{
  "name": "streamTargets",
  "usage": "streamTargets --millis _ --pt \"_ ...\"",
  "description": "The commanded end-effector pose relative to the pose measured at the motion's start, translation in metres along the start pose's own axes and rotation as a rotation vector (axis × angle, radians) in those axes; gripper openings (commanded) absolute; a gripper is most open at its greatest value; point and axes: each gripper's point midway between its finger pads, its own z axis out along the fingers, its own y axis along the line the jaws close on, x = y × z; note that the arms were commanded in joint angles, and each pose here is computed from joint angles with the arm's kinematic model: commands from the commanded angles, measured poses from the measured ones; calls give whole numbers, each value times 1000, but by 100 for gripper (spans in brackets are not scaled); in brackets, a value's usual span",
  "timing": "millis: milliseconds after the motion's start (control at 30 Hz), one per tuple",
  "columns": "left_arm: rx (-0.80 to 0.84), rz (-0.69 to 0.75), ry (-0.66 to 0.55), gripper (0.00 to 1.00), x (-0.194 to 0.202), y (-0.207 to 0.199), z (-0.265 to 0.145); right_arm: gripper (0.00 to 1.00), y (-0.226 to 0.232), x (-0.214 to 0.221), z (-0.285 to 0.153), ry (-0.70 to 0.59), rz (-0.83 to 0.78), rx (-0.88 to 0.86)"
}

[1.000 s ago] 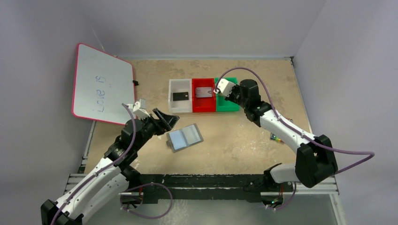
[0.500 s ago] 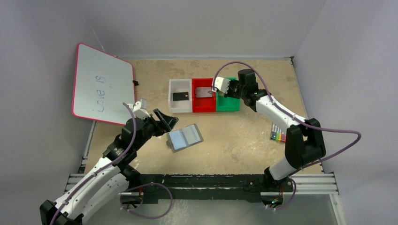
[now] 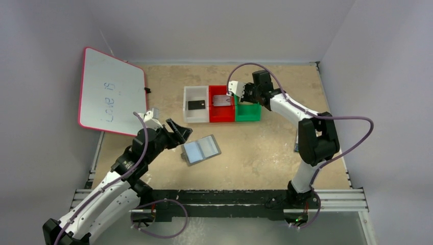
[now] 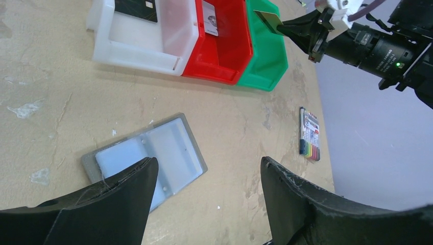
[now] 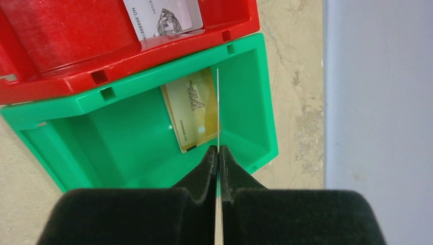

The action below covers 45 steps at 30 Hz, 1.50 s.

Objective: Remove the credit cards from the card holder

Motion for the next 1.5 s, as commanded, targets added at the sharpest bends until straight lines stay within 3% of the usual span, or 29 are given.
streamTargets --millis 0,400,767,1467 --pt "39 2 -69 73 -22 -17 -7 0 -17 -2 2 10 -17 12" --pt "8 10 -61 73 -21 -12 -3 3 -19 7 36 36 1 7" --pt "-4 -4 -71 73 -21 -9 -2 5 -35 23 52 90 -29 124" --pt "-20 0 -29 73 -12 -5 3 14 -14 26 61 70 -85 48"
